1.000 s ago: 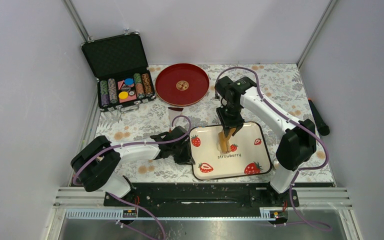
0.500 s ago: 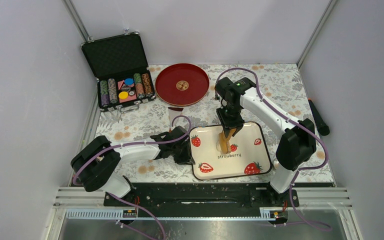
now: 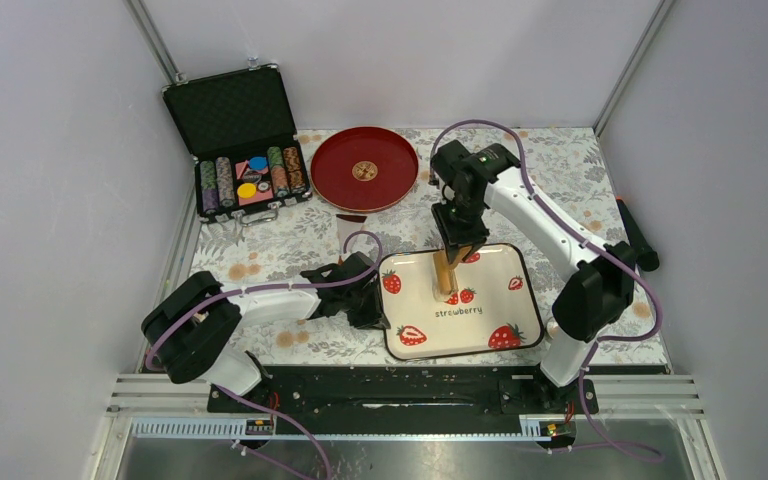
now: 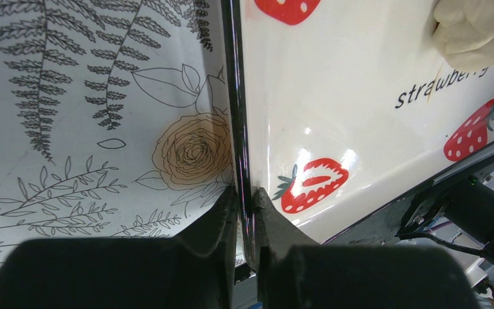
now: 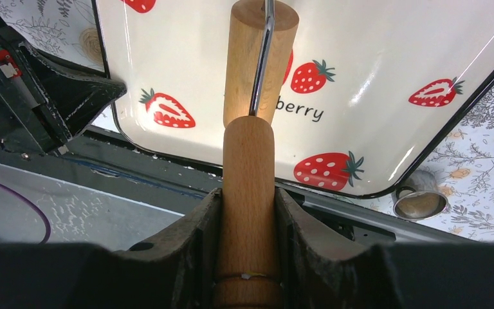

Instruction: Roll out the dumpling wrappers from the dough

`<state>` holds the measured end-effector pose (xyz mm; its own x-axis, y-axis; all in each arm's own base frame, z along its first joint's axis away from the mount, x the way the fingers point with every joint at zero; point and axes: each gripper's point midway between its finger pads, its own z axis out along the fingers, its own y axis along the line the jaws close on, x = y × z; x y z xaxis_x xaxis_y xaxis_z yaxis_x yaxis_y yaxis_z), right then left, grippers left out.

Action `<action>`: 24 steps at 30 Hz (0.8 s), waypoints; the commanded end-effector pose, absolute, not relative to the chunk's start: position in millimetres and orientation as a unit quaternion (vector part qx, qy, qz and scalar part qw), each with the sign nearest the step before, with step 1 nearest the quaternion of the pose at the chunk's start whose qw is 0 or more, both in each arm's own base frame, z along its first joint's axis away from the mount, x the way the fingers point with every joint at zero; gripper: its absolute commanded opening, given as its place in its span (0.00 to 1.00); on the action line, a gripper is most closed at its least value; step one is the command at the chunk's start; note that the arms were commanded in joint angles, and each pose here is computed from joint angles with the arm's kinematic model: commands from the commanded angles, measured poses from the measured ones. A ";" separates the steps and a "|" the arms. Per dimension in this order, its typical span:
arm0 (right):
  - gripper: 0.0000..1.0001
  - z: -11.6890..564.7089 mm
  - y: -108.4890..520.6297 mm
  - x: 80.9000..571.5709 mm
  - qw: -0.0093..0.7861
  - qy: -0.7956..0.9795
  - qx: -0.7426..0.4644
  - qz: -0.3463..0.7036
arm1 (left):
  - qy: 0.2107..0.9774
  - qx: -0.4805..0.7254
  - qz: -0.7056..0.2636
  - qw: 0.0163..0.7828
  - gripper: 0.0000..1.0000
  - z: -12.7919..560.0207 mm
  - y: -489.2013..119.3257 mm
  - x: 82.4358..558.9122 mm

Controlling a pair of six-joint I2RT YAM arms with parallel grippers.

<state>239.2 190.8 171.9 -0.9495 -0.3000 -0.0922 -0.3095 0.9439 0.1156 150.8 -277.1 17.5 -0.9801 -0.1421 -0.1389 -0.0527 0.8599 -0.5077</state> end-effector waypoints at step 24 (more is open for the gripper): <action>0.00 159.0 198.5 229.0 0.020 0.981 -0.187 0.037 | 0.978 -0.030 -0.195 0.070 0.00 -6.8 -251.4 133.9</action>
<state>227.8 195.3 160.9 -0.9368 -0.3472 -0.0441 -0.3496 0.9338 0.0754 150.8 -277.1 17.4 -0.9799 -0.1421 -0.1401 -0.0523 0.8604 -0.5069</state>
